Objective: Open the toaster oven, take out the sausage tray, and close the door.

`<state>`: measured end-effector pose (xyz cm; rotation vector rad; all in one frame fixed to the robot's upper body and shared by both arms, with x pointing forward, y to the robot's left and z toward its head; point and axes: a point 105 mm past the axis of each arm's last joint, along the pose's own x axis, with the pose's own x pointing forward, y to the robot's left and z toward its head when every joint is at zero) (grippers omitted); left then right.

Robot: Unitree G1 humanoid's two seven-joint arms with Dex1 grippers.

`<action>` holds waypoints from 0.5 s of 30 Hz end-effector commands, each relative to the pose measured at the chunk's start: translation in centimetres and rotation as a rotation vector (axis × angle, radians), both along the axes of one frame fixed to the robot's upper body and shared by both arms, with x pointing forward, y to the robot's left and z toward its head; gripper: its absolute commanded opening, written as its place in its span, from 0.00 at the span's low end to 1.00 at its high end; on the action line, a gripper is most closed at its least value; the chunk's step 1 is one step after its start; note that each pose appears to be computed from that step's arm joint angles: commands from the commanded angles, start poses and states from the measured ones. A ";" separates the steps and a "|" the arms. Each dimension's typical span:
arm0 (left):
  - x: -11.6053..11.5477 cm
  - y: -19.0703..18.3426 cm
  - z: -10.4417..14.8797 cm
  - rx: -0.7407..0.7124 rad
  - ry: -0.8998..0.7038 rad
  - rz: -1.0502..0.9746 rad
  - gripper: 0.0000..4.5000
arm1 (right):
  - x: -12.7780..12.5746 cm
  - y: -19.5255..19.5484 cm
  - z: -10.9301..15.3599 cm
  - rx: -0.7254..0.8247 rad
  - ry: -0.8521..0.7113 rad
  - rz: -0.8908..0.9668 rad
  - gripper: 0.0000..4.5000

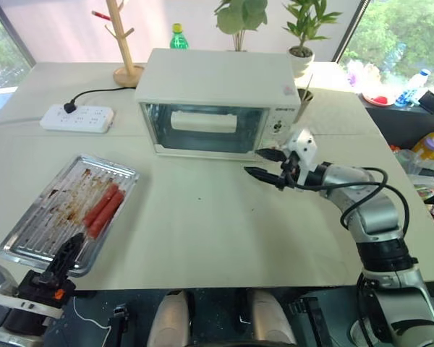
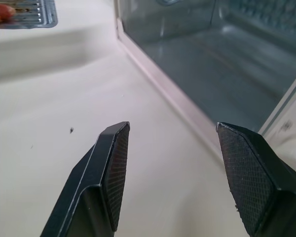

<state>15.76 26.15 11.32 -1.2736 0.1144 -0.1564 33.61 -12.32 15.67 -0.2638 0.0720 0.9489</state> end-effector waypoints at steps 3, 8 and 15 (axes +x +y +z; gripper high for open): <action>0.5 -1.4 0.4 0.007 -0.008 -0.141 0.00 | -2.1 -0.6 2.0 -0.034 -0.057 0.070 0.63; 1.8 -3.4 0.3 0.020 0.004 -0.360 0.00 | -4.7 -1.7 2.4 -0.061 -0.004 0.125 0.94; 4.8 -5.7 0.6 0.022 0.017 -0.671 0.00 | -6.8 -3.3 2.7 -0.103 -0.001 0.062 0.99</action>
